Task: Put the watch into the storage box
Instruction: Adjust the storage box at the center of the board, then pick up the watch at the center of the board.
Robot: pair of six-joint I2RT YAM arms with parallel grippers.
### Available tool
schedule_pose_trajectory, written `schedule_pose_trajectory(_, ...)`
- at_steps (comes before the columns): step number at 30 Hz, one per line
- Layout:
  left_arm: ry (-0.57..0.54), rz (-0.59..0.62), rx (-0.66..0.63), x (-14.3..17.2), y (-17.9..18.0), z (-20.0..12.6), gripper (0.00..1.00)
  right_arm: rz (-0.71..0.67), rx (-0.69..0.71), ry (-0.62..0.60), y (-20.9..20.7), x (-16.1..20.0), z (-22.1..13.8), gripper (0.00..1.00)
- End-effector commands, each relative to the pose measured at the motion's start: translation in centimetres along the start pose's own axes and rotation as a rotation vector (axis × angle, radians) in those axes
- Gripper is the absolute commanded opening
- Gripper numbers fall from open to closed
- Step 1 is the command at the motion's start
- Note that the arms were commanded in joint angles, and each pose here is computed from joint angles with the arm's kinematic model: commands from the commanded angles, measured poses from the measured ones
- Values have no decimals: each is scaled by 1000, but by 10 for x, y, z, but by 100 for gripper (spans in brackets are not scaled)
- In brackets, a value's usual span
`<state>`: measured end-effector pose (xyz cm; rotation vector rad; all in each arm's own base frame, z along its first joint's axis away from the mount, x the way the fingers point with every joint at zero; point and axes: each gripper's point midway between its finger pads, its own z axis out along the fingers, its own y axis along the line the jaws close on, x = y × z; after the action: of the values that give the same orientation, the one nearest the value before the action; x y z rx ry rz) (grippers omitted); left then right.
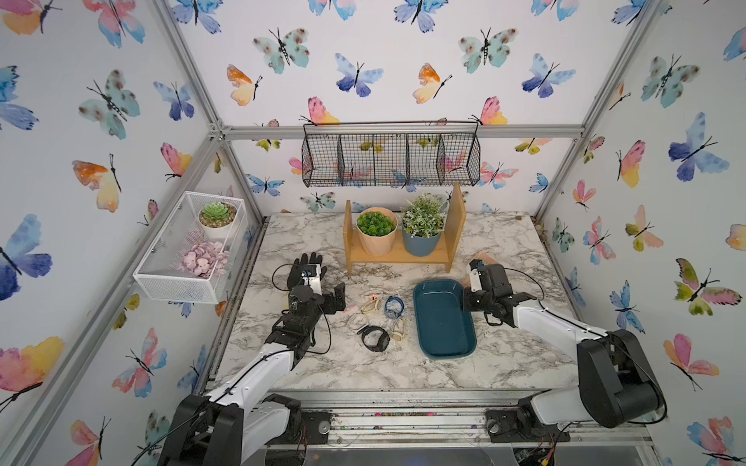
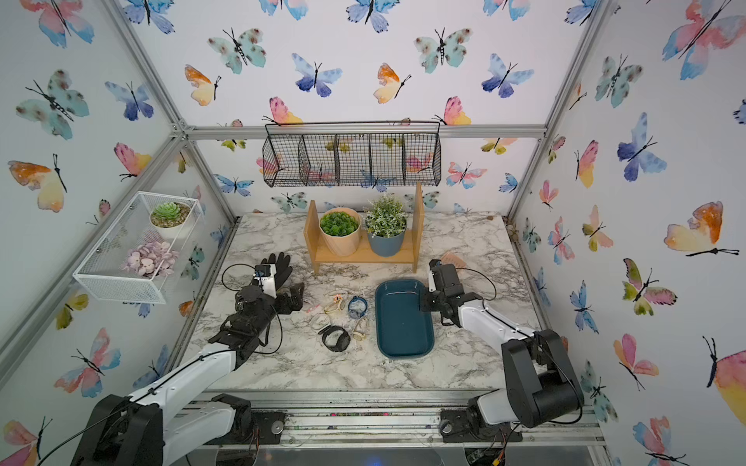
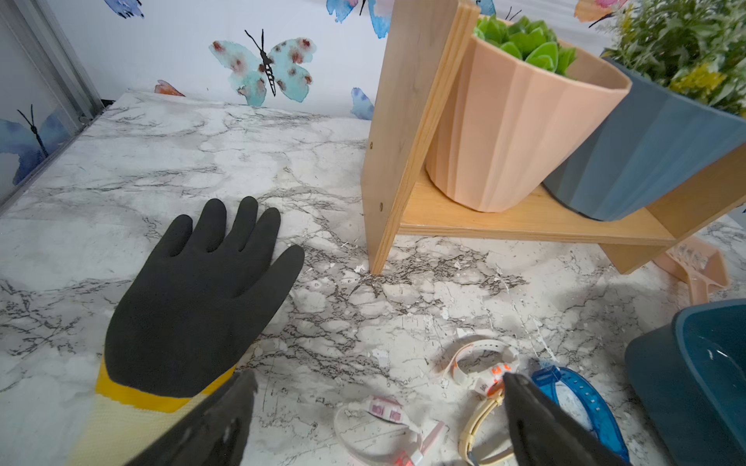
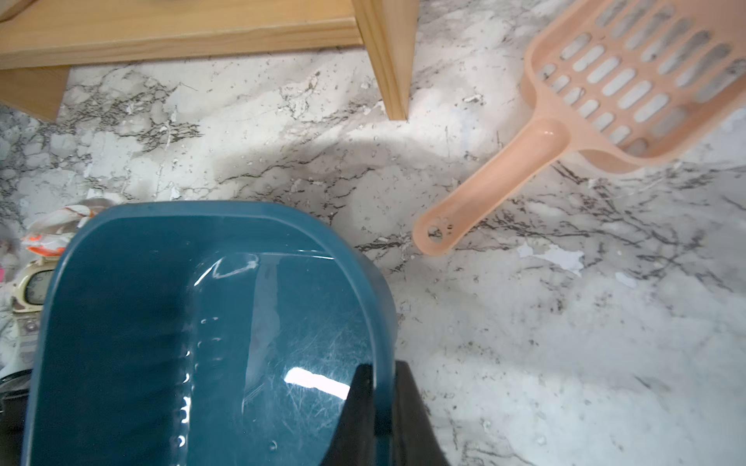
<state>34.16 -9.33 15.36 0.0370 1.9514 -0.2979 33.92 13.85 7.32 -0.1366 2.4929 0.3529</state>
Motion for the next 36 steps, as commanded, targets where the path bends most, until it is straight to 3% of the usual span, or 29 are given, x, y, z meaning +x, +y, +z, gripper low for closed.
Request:
schedule_pose_trajectory(1, 13, -7, 13, 1, -5, 1, 98, 27, 18, 3, -3, 6, 7, 2)
schedule_pose_trajectory(6, 40, 3, 5, 5, -6, 1, 99, 30, -4, 9, 0, 10, 10, 10)
schedule_pose_trajectory(11, 80, -1, -17, 12, -4, 1, 99, 11, -8, 5, 1, 8, 9, 49)
schedule_pose_trajectory(15, 128, -74, -81, 14, 4, -1, 99, -7, -8, -26, 2, -2, 1, 64)
schedule_pose_trajectory(20, 267, -177, -100, 17, -4, -5, 99, -51, 26, -131, 3, -35, -20, 67)
schedule_pose_trajectory(27, 419, -215, -180, 55, 7, 2, 96, -97, 7, -201, 16, -75, -39, 67)
schedule_pose_trajectory(33, 473, -209, -225, 65, 16, 14, 90, -129, -38, -165, 25, -73, -35, 67)
schedule_pose_trajectory(36, 495, -209, -234, 66, 21, 22, 81, -139, -49, -159, 26, -69, -33, 66)
